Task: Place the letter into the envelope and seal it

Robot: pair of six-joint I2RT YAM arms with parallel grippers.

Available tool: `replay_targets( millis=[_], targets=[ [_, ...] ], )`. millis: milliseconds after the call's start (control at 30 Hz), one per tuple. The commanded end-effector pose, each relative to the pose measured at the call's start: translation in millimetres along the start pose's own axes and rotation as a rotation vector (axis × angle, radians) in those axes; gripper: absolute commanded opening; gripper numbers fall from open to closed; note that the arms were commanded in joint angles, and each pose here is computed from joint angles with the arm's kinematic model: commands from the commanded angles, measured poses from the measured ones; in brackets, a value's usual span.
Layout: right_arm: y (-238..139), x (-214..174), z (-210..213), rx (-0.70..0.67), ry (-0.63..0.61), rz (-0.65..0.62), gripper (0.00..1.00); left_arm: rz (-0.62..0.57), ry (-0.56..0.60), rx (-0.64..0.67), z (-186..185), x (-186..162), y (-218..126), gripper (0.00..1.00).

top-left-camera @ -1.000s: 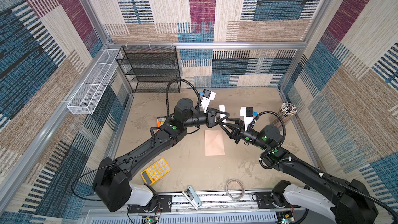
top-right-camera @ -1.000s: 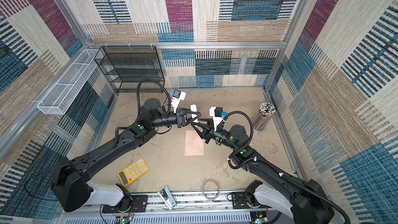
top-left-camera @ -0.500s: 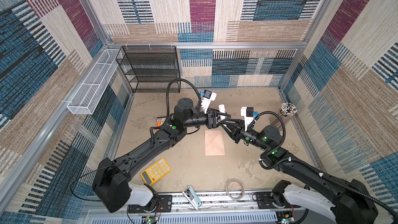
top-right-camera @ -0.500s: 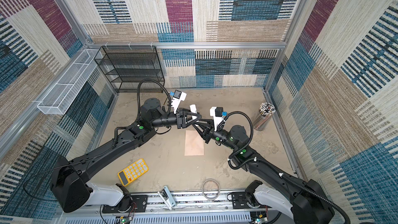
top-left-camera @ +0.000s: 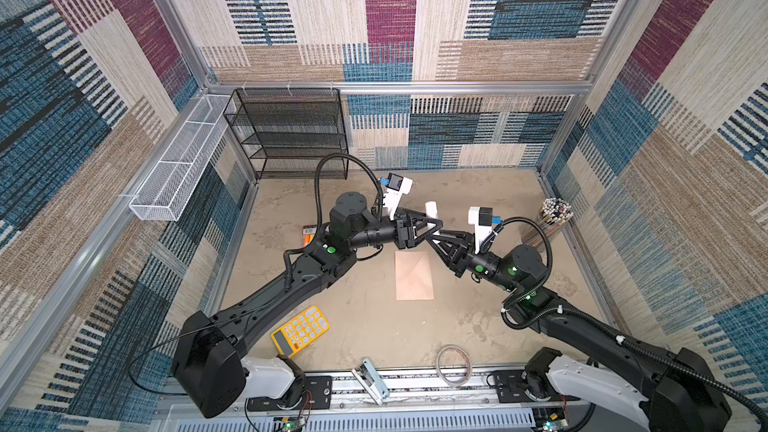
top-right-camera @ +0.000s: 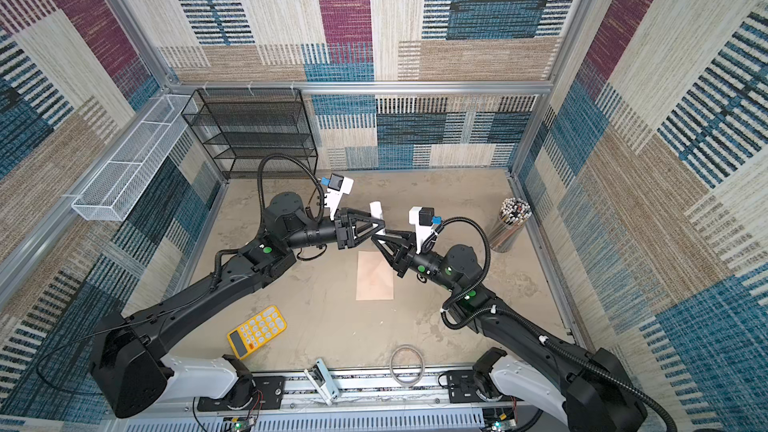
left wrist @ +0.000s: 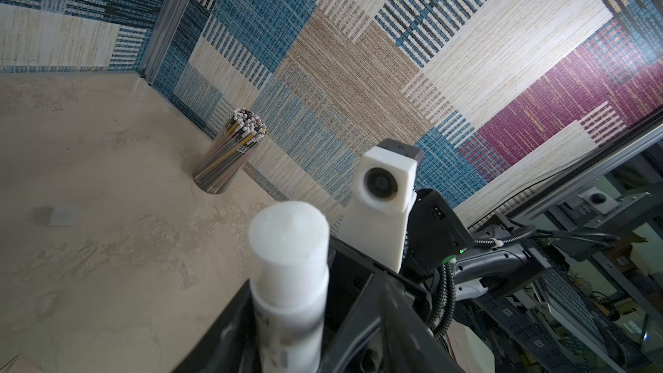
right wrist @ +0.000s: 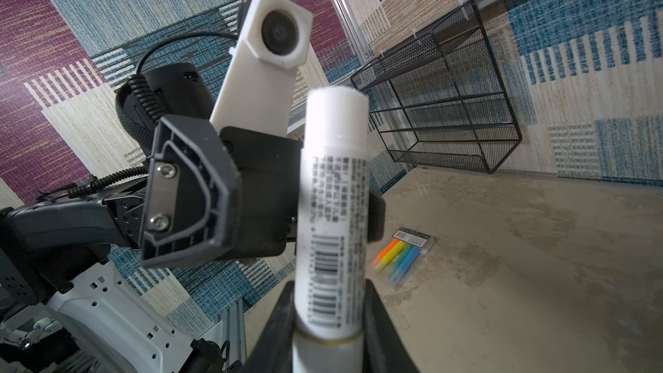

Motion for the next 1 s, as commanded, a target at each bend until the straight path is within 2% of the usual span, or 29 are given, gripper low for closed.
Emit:
replay_targets(
  millis=[0,167,333,467,967],
  targets=[
    [-0.1,5.1,5.2,0.034,-0.005,-0.020,0.14,-0.029,0.029,-0.044,-7.6,8.3,0.1,0.51],
    [0.7,2.7,5.9,0.044,-0.009,-0.002,0.14,-0.034,0.017,-0.061,-6.6,13.9,-1.0,0.41],
    [2.0,2.1,7.0,0.058,-0.010,0.010,0.14,-0.018,0.003,-0.074,-4.5,15.5,2.5,0.42],
    [2.3,1.5,6.2,0.052,-0.015,0.013,0.14,-0.005,-0.008,-0.083,-2.4,13.8,4.9,0.39],
    [2.9,4.8,1.7,0.023,-0.013,-0.009,0.15,0.011,-0.014,-0.063,3.4,4.6,2.5,0.42]
  ],
)
Point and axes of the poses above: each gripper's point midway between its finger pads, its own y axis out along the fingers, its own z axis along the line the jaws close on, x = y × z, the point moved 6 cm from there along -y, back along the fingers, and after that the axes turned 4 degrees about -y, right-handed, at the moved point
